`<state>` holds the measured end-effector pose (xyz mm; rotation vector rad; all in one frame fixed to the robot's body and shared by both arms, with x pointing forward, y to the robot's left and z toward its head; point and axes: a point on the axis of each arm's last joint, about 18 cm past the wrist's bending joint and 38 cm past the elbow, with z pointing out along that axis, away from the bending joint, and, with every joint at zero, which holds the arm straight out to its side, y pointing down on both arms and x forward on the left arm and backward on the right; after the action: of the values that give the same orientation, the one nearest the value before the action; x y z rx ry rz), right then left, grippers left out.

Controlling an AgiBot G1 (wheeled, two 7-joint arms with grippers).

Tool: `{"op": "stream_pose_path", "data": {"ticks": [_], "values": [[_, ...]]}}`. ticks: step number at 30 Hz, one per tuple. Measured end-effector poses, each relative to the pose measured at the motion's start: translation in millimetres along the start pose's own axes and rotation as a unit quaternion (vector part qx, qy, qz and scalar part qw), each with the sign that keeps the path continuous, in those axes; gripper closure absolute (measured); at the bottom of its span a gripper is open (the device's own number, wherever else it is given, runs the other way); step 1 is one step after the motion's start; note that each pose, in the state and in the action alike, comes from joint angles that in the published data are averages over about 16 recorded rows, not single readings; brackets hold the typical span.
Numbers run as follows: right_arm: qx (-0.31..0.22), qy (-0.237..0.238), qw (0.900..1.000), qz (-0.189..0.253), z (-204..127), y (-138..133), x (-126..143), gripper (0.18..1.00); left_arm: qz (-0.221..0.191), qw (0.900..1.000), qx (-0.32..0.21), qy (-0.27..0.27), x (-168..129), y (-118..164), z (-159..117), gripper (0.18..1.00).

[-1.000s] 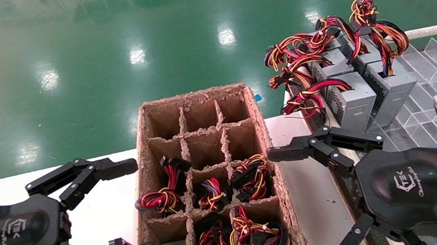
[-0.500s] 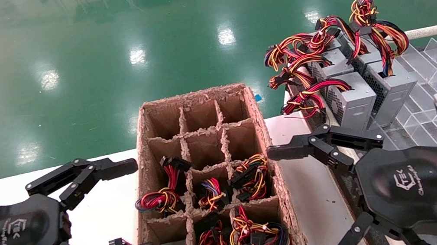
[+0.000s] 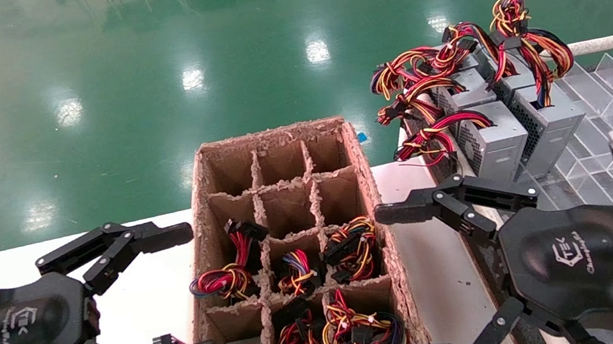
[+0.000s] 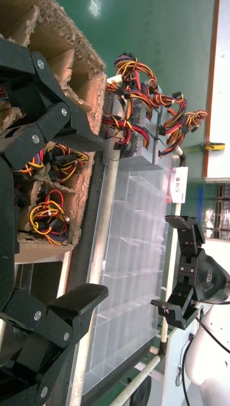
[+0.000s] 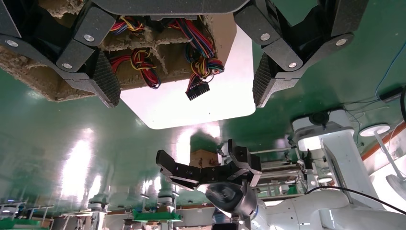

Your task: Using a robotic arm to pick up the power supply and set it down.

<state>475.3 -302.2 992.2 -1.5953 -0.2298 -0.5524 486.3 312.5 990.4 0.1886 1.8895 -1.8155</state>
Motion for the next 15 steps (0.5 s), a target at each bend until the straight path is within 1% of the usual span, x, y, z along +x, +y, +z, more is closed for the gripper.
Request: {"op": "stream_pose_path", "data": {"ticks": [15], "values": [[0.000, 0.000, 1.000, 0.000, 0.0, -0.1, 0.1, 0.178, 0.000, 1.0000, 0.000, 0.000, 0.0, 0.0, 0.0, 0.184]]}}
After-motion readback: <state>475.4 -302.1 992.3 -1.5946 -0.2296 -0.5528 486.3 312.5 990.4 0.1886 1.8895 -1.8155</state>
